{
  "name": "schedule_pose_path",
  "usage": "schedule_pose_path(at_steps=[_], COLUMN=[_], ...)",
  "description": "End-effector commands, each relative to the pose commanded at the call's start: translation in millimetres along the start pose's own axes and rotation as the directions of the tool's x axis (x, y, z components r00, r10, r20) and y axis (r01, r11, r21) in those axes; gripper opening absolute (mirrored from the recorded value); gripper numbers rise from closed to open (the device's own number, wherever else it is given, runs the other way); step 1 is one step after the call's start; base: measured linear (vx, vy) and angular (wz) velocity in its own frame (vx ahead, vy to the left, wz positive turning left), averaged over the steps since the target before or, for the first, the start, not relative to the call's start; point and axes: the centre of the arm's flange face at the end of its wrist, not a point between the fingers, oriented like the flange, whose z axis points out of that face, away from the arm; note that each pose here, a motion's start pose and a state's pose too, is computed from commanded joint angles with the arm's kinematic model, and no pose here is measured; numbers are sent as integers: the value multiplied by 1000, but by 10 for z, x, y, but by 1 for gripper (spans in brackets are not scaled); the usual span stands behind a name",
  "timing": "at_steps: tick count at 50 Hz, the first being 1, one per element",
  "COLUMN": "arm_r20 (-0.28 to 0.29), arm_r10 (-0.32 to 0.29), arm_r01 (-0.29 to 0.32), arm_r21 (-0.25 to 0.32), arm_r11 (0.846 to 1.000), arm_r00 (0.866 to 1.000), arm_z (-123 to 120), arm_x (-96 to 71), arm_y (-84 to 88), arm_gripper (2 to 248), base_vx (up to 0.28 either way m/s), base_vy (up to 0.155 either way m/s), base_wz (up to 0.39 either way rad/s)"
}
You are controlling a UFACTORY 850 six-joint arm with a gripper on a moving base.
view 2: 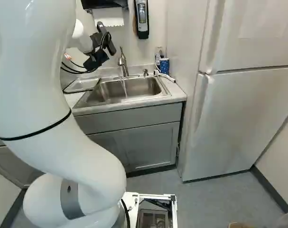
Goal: Rinse the cup and place it in the tray
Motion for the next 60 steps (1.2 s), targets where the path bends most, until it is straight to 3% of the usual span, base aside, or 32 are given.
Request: schedule_pose_path(at_steps=[15, 30, 45, 60], arm_r20=[0, 0, 0, 0], arm_r10=[156, 309, 454, 588], arm_r01=[-156, -309, -454, -588], arm_r21=[0, 0, 0, 0], arm_r11=[988, 951, 891, 809], arm_r00=[988, 951, 891, 809], arm_z=[0, 0, 0, 0], arm_x=[0, 0, 0, 0], arm_y=[0, 0, 0, 0], arm_gripper=[121, 121, 121, 121], base_vx=[0, 0, 0, 0], base_vy=[0, 0, 0, 0], base_wz=[0, 0, 0, 0])
